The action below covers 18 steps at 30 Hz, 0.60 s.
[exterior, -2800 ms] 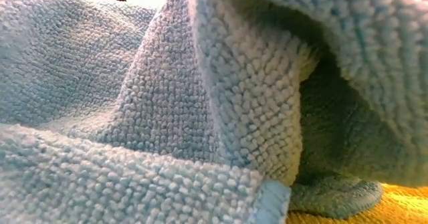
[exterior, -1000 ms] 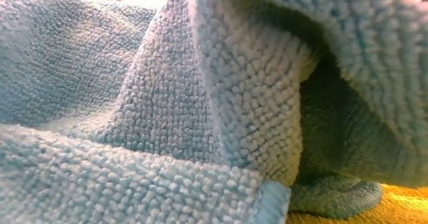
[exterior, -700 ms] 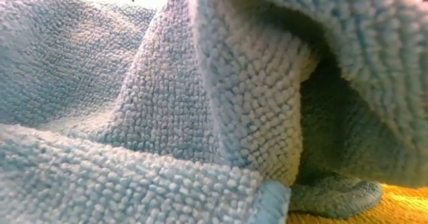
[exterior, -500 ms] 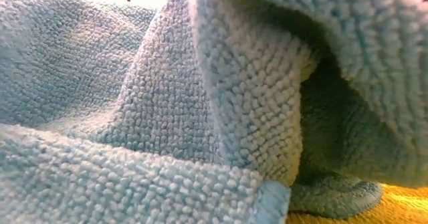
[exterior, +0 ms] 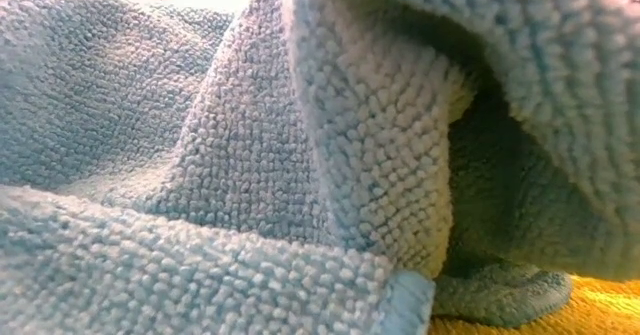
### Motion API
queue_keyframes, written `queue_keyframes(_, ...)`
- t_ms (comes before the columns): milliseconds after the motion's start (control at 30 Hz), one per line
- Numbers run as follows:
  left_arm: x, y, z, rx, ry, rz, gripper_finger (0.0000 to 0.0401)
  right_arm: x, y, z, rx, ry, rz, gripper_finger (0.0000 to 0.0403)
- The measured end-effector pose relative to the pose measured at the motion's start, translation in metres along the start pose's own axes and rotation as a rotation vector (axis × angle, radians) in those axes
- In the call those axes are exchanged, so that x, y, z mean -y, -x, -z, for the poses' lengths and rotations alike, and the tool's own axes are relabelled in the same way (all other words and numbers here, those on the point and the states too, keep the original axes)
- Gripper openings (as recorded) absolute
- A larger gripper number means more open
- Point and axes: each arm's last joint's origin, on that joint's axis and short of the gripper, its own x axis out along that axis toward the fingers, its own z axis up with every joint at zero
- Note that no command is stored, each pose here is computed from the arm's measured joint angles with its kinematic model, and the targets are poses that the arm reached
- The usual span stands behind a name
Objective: Sort microfiber towel by color & place in baskets
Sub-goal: Put the blue towel into the top transparent bin
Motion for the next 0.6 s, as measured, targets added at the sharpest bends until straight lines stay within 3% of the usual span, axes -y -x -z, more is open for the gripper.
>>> queue_keyframes(300,0.013,0.073,-0.042,0.331,-0.087,0.209,0.0,0.001,0.0,-0.002,0.041,-0.014,0.036,0.0197)
queue_keyframes(467,0.014,0.102,-0.081,0.5,-0.162,0.243,0.0,0.0,0.0,-0.005,0.096,-0.028,0.059,0.0197)
queue_keyframes(600,0.022,0.115,-0.12,0.64,-0.292,0.303,0.0,0.0,0.0,-0.006,0.116,-0.043,0.063,0.0197)
